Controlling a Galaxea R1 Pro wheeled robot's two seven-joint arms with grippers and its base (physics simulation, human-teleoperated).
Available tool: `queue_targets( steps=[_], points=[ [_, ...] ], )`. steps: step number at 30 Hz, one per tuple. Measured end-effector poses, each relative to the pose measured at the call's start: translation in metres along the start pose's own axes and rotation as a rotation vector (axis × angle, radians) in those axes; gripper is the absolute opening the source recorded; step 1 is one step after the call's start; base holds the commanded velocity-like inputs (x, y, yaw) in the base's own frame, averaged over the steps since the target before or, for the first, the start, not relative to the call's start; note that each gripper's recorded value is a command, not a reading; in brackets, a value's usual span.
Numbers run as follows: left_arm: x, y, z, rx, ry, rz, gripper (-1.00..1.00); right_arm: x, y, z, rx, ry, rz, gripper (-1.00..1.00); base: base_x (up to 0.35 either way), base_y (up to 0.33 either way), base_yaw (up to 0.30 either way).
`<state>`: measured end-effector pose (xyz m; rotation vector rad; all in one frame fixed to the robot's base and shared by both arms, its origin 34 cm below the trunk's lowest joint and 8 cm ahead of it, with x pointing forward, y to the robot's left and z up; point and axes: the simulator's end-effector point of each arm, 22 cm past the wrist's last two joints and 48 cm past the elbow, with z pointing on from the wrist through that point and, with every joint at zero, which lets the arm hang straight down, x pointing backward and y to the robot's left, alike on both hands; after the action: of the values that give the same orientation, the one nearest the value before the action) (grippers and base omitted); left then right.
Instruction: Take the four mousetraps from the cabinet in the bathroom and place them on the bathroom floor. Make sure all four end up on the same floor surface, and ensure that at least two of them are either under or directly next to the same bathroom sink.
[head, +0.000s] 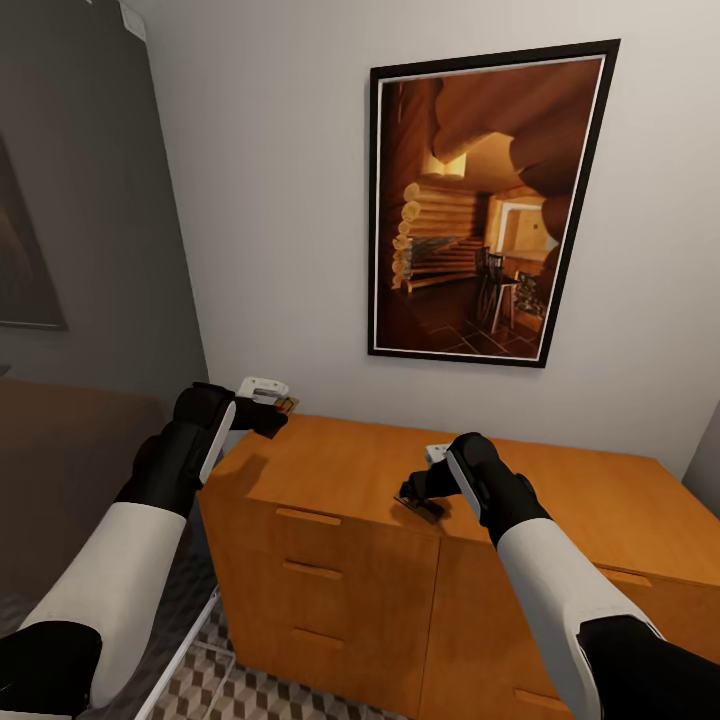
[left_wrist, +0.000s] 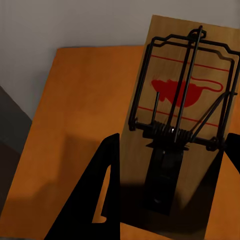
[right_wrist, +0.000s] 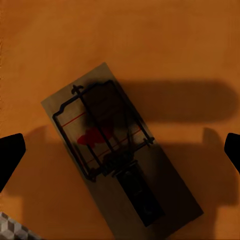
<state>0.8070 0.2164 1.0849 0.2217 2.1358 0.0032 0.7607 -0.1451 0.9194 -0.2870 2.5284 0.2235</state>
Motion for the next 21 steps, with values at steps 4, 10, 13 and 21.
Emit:
queue_targets(
  steps=[4, 10, 13, 21],
  points=[
    [0.0003, 0.0, 0.0002, 0.0, 0.001, 0.0, -1.0, 0.0001, 0.0003, 0.0, -0.003, 0.0, 0.0, 1.0, 0.0, 0.0, 0.0],
    [0.0004, 0.0, 0.0003, 0.0, 0.001, 0.0, -1.0, 0.0001, 0.0006, 0.0, -0.005, 0.0, 0.0, 1.0, 0.0, 0.0, 0.0],
    [0.0004, 0.0, 0.0003, 0.0, 0.001, 0.0, -1.0, 0.0001, 0.0004, -0.0001, -0.004, 0.0, 0.0, 1.0, 0.0, 0.0, 0.0],
    [0.0005, 0.0, 0.0003, 0.0, 0.001, 0.0, -1.0, 0.0005, -0.0002, 0.0001, -0.004, 0.001, 0.001, 1.0, 0.0, 0.0, 0.0]
  ],
)
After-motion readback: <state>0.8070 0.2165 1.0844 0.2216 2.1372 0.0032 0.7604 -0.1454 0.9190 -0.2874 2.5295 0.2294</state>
